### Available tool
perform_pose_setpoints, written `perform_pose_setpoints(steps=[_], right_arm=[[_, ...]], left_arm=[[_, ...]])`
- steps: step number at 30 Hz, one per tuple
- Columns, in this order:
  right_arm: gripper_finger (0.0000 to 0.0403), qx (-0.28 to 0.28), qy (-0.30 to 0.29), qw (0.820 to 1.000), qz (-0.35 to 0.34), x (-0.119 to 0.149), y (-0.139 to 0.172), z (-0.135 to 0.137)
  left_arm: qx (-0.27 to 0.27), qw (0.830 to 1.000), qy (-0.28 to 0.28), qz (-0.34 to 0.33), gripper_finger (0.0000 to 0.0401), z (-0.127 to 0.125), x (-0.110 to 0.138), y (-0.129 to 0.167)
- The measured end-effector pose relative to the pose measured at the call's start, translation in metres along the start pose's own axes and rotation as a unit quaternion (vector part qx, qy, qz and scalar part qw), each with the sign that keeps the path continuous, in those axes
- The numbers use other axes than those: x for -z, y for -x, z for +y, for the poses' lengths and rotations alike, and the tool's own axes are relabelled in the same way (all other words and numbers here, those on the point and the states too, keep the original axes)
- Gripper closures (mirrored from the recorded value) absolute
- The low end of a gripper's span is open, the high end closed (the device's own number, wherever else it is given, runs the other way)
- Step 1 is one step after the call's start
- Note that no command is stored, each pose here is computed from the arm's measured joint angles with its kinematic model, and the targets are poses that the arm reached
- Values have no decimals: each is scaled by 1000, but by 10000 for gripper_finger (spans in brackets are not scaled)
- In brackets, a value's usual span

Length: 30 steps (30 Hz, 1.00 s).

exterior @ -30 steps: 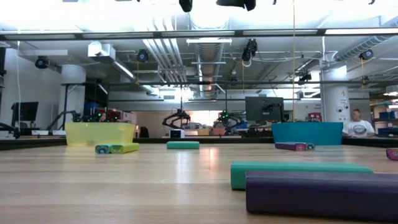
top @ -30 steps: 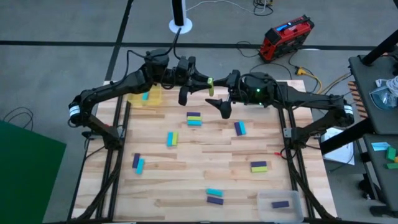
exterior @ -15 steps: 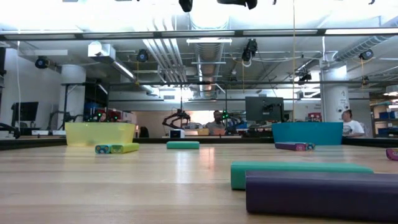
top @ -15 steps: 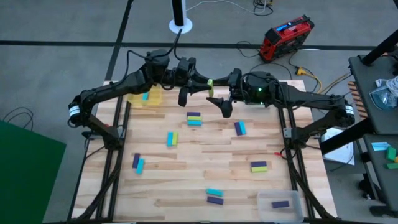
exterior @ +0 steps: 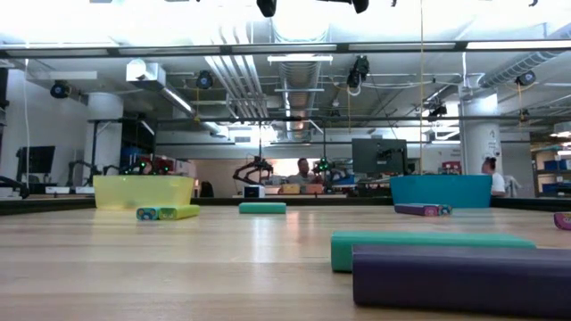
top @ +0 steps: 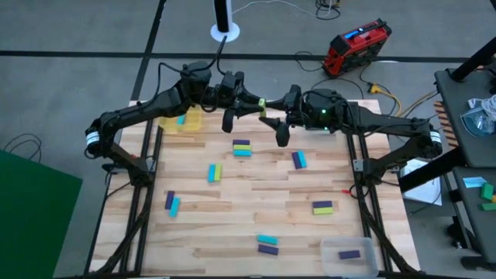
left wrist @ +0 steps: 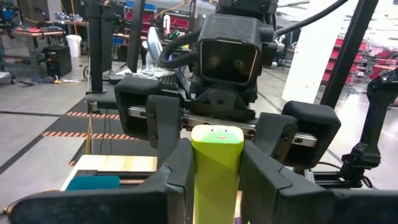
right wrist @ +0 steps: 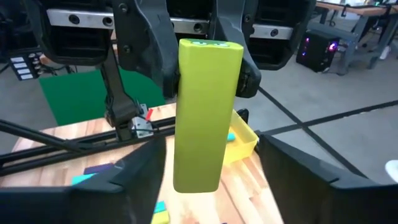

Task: Sort blocks
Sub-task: Put the green block into the blue bin

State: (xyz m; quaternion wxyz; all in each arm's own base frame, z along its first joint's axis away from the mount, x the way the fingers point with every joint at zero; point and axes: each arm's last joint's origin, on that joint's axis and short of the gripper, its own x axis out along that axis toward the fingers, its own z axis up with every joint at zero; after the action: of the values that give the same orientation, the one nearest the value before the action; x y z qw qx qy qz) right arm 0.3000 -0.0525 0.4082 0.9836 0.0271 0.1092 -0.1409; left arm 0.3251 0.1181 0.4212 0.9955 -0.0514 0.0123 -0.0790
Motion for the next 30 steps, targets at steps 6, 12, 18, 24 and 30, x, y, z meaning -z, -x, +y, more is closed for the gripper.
perform_pose_setpoints(steps=[6, 12, 18, 24, 30], right_arm=[[249, -2, 5, 1000, 0, 0, 0, 0], [314, -2, 4, 1000, -1, 0, 0, 0], [314, -3, 1, 1000, 0, 0, 0, 0], [314, 0, -5, 1000, 1, 0, 0, 0], [314, 40, -42, 998, 40, 6, 7, -16]], left_arm=[[0, 1000, 0, 0, 332, -1, 0, 0], [-1, 1000, -5, -1, 332, -1, 0, -1], [-1, 1000, -2, 0, 312, -1, 0, -1], [-8, 1000, 19, 1, 270, 0, 0, -1], [-46, 996, 65, 34, 260, 12, 7, 6]])
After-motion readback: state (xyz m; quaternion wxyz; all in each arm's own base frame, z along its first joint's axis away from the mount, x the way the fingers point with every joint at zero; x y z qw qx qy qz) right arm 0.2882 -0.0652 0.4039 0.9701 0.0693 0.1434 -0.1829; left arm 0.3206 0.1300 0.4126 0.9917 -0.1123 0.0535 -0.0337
